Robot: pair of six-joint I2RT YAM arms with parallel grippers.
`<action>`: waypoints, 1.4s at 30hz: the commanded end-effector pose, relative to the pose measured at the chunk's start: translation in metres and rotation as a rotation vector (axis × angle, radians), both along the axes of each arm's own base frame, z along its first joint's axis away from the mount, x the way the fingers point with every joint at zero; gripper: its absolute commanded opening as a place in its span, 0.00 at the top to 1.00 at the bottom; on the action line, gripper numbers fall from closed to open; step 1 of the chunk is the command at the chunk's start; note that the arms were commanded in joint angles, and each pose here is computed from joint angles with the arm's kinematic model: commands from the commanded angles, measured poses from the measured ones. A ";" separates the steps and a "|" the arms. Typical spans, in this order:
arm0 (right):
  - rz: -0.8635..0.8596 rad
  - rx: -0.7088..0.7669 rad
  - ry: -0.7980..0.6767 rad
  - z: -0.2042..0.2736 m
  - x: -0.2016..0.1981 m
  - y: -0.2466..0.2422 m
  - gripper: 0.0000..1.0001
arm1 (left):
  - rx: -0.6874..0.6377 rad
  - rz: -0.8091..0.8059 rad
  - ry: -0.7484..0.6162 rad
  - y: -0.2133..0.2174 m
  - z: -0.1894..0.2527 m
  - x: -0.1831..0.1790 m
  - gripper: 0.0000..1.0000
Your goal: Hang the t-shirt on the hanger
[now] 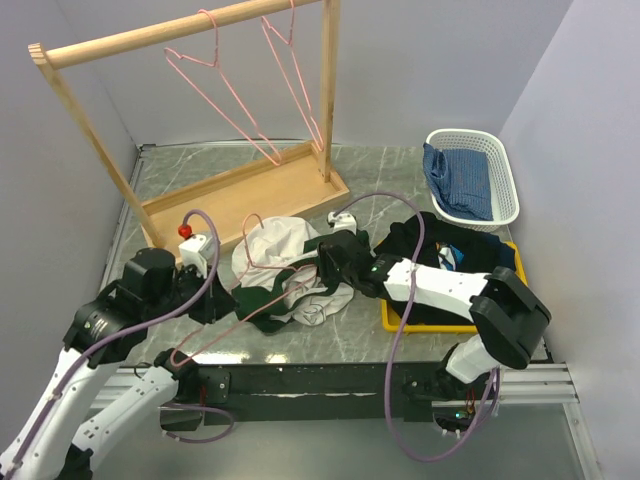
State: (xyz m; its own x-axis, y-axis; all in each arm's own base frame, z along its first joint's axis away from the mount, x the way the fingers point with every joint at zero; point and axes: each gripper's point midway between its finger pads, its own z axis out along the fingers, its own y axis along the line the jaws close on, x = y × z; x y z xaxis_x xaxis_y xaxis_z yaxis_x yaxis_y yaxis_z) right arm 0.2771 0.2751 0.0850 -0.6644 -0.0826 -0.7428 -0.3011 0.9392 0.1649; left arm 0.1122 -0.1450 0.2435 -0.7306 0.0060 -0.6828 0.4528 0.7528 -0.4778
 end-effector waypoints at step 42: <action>0.185 0.293 -0.109 0.199 -0.056 0.045 1.00 | -0.262 0.151 -0.329 -0.102 0.029 0.068 0.99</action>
